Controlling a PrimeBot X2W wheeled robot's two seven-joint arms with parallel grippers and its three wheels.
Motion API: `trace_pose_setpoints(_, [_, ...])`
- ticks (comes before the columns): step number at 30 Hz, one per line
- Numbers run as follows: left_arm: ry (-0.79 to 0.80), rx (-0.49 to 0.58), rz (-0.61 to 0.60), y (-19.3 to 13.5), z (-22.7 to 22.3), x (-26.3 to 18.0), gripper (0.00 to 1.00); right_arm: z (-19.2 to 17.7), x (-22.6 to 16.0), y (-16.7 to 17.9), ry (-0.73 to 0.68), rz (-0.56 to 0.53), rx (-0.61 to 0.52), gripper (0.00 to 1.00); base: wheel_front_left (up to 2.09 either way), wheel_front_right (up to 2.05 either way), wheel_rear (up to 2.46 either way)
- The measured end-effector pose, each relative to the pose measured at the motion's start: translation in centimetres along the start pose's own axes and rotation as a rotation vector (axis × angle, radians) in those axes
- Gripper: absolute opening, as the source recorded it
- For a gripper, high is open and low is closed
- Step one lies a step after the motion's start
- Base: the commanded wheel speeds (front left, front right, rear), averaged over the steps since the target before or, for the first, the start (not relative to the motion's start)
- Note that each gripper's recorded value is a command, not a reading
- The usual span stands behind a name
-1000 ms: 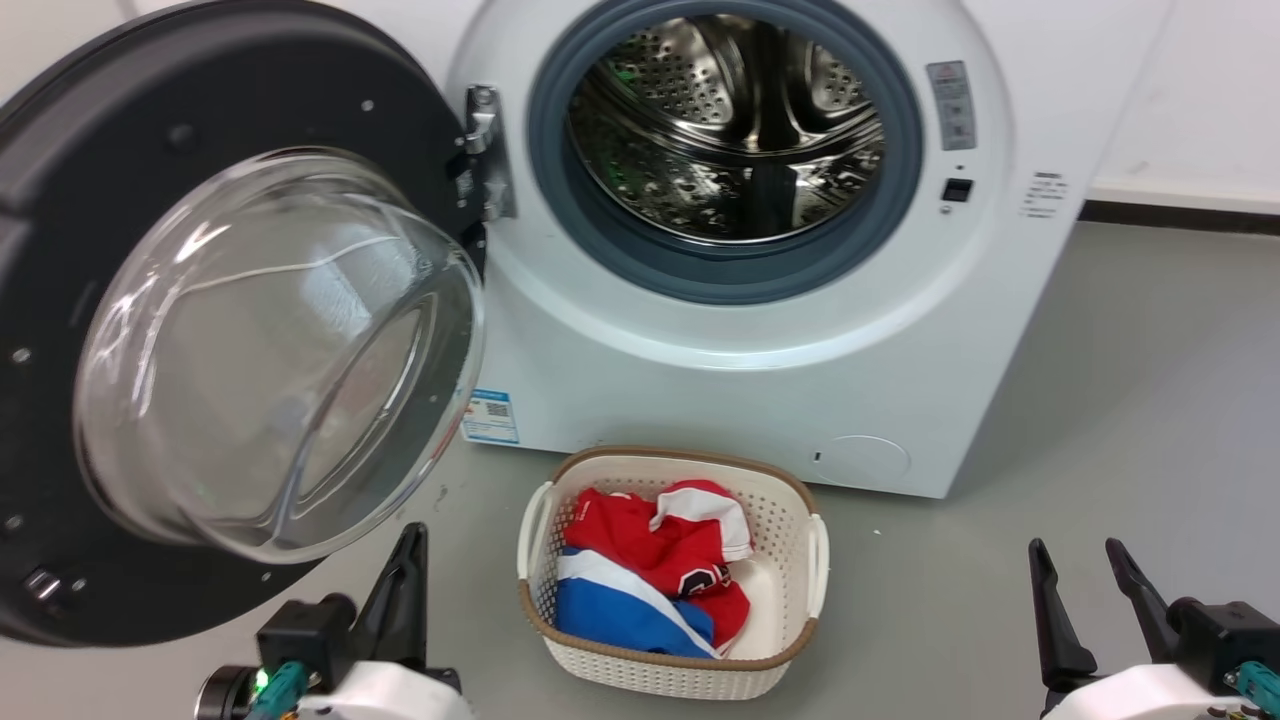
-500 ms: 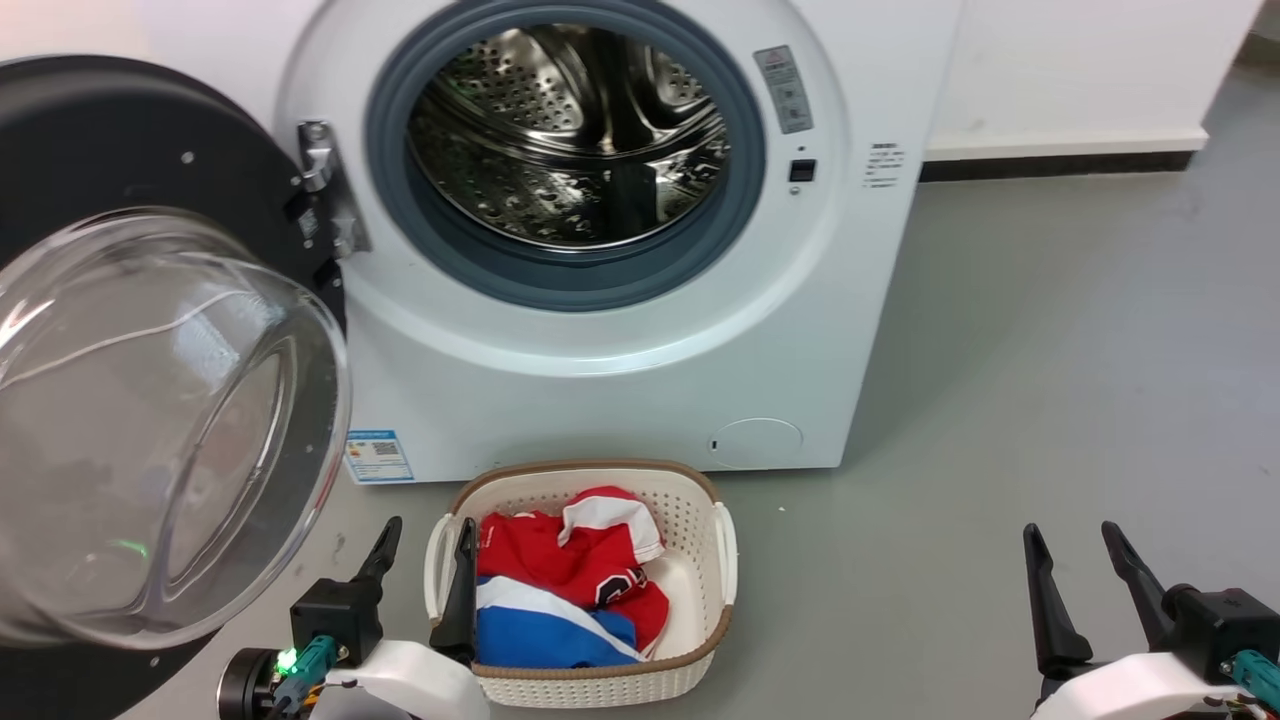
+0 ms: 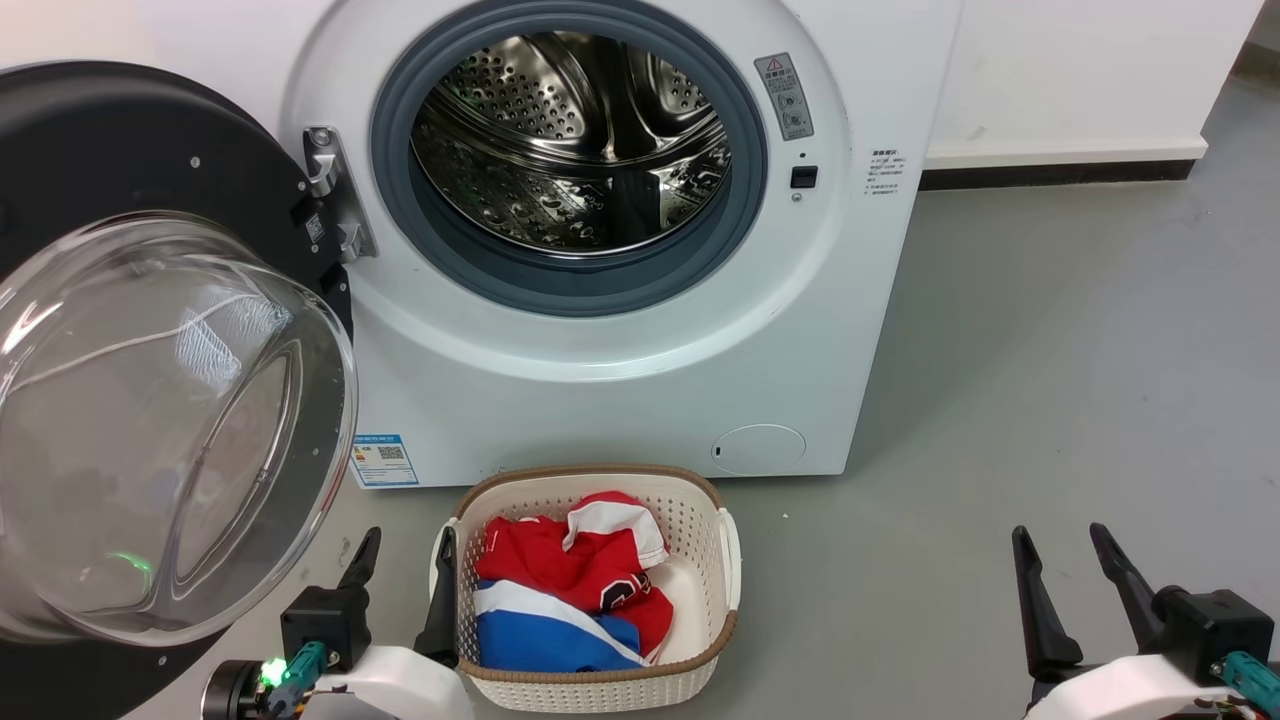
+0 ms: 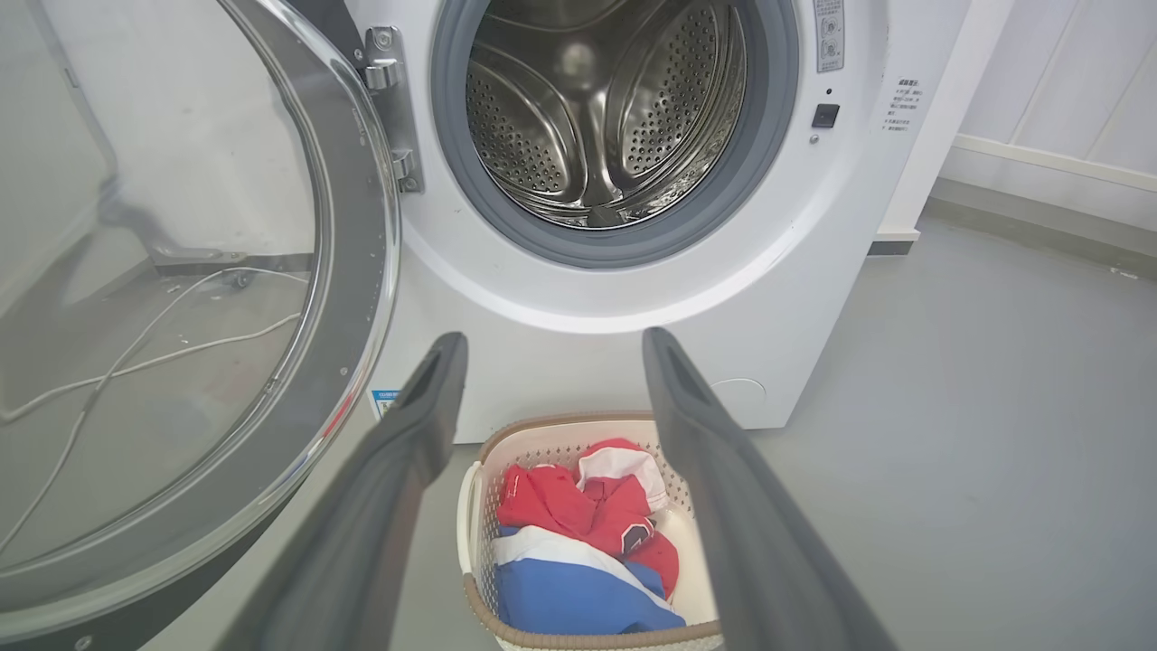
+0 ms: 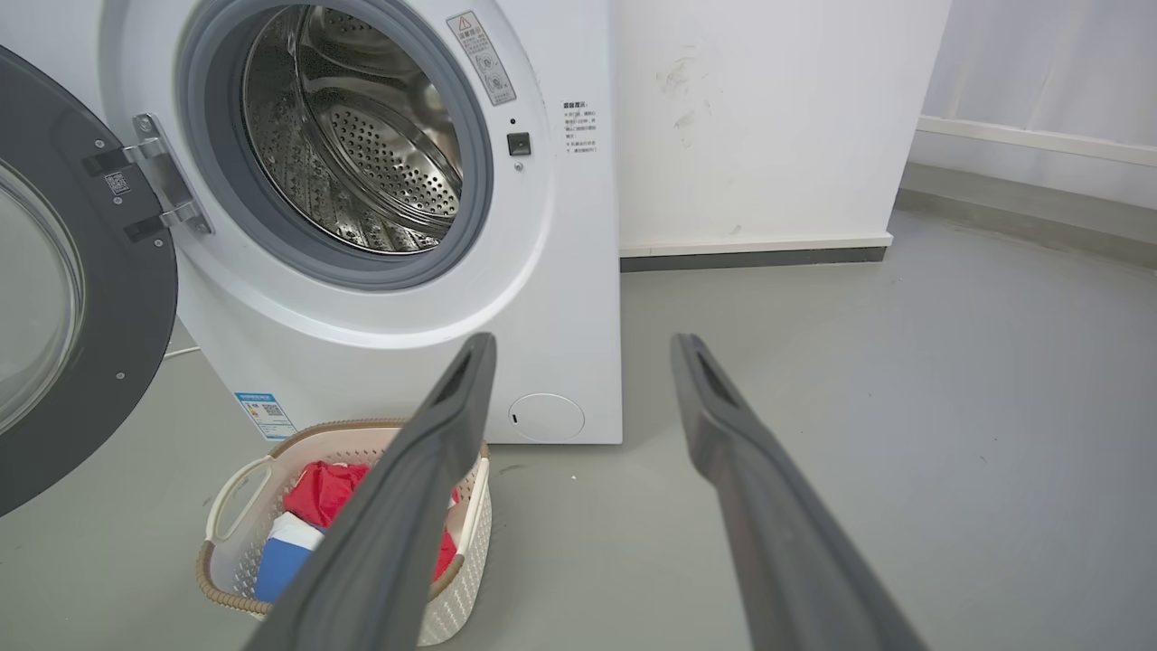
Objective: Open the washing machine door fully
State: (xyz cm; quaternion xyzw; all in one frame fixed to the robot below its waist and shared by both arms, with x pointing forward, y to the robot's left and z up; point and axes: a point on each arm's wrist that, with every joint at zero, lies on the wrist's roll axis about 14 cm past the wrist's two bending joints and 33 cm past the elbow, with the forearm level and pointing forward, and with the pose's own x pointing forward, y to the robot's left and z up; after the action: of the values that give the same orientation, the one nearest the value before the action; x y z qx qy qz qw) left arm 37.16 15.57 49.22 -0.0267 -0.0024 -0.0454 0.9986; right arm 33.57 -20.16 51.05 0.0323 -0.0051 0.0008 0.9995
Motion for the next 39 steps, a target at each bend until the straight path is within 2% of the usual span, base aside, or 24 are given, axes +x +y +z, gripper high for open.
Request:
trace_pose_setpoints(19, [-0.009,0.009,-0.002,0.2,0.2,-0.3,1.00,-0.3,0.0,0.5,0.007,0.014,0.010,1.00,0.00,0.00,0.00])
trace_pose_setpoints(20, [-0.007,0.010,-0.003,0.2,0.1,-0.3,0.00,-0.4,0.0,0.5,0.010,0.014,0.010,0.00,0.00,0.00,0.00])
trace_pose_setpoints(25, [0.073,-0.006,0.008,0.2,-2.4,-1.5,0.00,-2.7,-0.9,0.2,0.085,0.004,0.024,0.00,0.00,0.00,0.00])
trace_pose_setpoints(39, [0.128,-0.280,0.084,1.5,-3.0,-1.4,0.00,-2.9,-0.3,-0.2,0.093,-0.033,0.292,0.00,0.00,0.00,0.00])
